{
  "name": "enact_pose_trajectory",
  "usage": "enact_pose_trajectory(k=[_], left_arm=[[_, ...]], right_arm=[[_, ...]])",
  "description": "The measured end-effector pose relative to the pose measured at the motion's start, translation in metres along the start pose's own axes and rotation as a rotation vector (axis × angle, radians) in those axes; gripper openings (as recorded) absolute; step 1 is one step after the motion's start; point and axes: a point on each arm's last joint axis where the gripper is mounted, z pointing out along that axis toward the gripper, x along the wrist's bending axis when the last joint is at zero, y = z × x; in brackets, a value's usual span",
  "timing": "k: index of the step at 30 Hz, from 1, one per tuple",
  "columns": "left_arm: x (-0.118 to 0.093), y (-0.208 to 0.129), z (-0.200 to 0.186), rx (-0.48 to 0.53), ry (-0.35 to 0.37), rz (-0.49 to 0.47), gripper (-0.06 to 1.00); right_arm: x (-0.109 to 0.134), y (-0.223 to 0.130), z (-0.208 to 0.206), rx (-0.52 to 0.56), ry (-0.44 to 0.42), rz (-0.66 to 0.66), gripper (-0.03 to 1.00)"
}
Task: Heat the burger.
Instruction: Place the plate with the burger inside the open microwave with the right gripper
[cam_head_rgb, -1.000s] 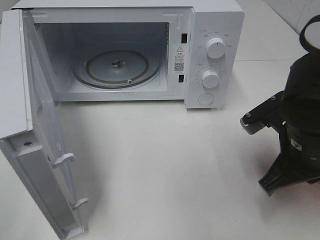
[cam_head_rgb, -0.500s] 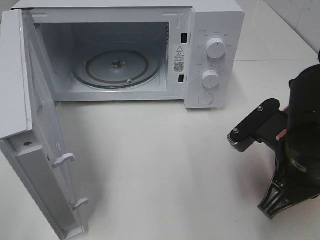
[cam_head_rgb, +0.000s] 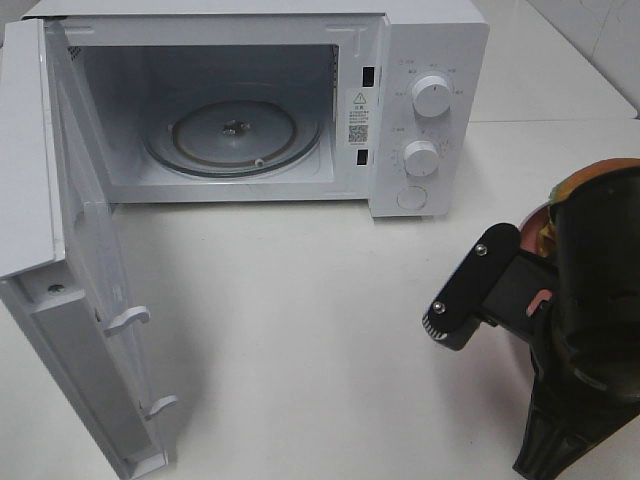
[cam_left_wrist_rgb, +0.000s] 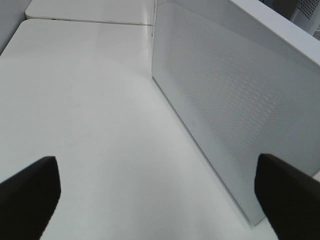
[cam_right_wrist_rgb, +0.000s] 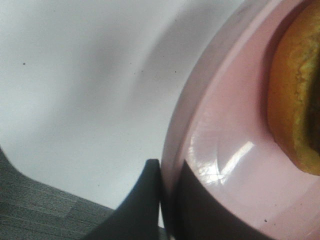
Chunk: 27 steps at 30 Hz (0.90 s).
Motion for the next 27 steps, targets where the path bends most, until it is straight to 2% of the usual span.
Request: enact_pose_trajectory(k=[9, 15, 27], left_arm=[[0.000, 0.000, 0.000, 0.000, 0.000, 0.000, 0.97], [0.000, 0.000, 0.000, 0.000, 0.000, 0.000, 0.97], [0.000, 0.000, 0.000, 0.000, 0.000, 0.000, 0.97]], right_arm=[[0.019, -0.002, -0.012, -0.053, -0.014, -0.124, 0.05], [0.039, -0.003, -0.023, -0.144, 0.007, -0.228, 0.05], [0.058, -0.004, -0.033, -0.255, 0.011, -0.409, 0.05]])
